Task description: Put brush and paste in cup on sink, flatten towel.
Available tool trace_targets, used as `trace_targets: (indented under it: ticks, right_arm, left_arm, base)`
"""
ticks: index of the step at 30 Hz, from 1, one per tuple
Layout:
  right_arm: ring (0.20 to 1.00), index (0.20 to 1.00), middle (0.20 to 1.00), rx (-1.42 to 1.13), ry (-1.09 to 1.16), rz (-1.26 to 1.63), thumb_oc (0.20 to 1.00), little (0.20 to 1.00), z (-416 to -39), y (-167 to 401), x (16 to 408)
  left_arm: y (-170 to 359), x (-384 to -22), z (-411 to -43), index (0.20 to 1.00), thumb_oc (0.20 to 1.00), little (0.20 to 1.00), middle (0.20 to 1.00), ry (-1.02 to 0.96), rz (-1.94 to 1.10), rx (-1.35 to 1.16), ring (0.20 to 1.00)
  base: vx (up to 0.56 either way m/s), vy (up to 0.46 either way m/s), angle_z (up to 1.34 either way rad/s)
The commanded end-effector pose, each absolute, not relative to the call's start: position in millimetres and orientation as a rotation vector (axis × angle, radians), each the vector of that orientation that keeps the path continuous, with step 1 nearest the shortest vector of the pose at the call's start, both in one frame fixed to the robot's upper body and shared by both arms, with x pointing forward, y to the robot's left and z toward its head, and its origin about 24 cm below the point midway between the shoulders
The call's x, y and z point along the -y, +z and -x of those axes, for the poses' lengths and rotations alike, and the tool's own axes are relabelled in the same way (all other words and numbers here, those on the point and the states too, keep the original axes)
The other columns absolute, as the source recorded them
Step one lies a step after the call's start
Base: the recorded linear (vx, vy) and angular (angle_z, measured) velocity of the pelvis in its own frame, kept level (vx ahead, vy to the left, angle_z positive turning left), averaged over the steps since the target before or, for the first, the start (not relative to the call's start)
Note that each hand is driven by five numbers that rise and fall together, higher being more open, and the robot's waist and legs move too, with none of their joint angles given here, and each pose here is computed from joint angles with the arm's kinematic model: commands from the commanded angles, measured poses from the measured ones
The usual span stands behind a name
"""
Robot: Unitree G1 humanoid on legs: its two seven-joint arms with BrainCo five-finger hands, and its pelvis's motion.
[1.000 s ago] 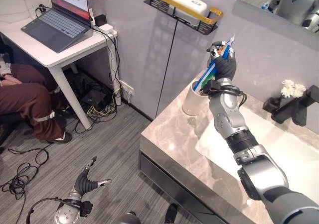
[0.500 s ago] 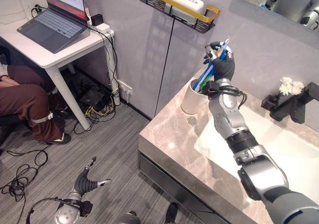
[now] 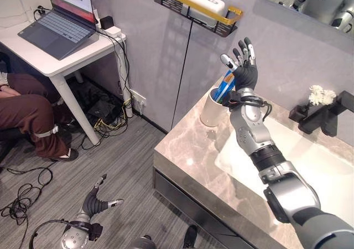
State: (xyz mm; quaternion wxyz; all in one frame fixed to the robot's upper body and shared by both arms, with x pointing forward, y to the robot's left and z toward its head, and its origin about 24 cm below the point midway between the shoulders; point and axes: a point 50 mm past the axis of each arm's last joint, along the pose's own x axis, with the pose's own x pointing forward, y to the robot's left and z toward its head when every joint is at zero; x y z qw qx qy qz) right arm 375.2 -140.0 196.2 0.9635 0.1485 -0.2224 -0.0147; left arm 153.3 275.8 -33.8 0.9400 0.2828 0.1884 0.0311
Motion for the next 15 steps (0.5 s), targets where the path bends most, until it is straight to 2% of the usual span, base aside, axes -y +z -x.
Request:
trace_targets:
  ticks: [1,7,15]
  right_arm:
    - [1.000,1.000,1.000,0.680,-0.025,-0.265,1.000,1.000,-359.1,239.7,149.0]
    - [1.000,1.000,1.000,0.846,-0.193,-0.318,1.000,1.000,-336.7,260.0,193.7]
    - [1.000,1.000,1.000,1.059,-0.574,-0.072,1.000,1.000,-261.5,259.9,281.3]
  left_arm:
    - [-23.6,-277.2,-162.9,1.000,1.000,1.000,1.000,0.063,-0.618,-0.314,1.000]
    - [-27.1,-274.9,-162.8,1.000,1.000,1.000,1.000,0.024,-0.646,-0.330,1.000]
    - [-22.8,-280.2,-162.2,1.000,1.000,1.000,1.000,0.050,-0.671,-0.324,1.000]
  base:
    - [0.00,0.000,0.00]
    - [0.00,0.000,0.00]
    - [-0.05,0.042,0.02]
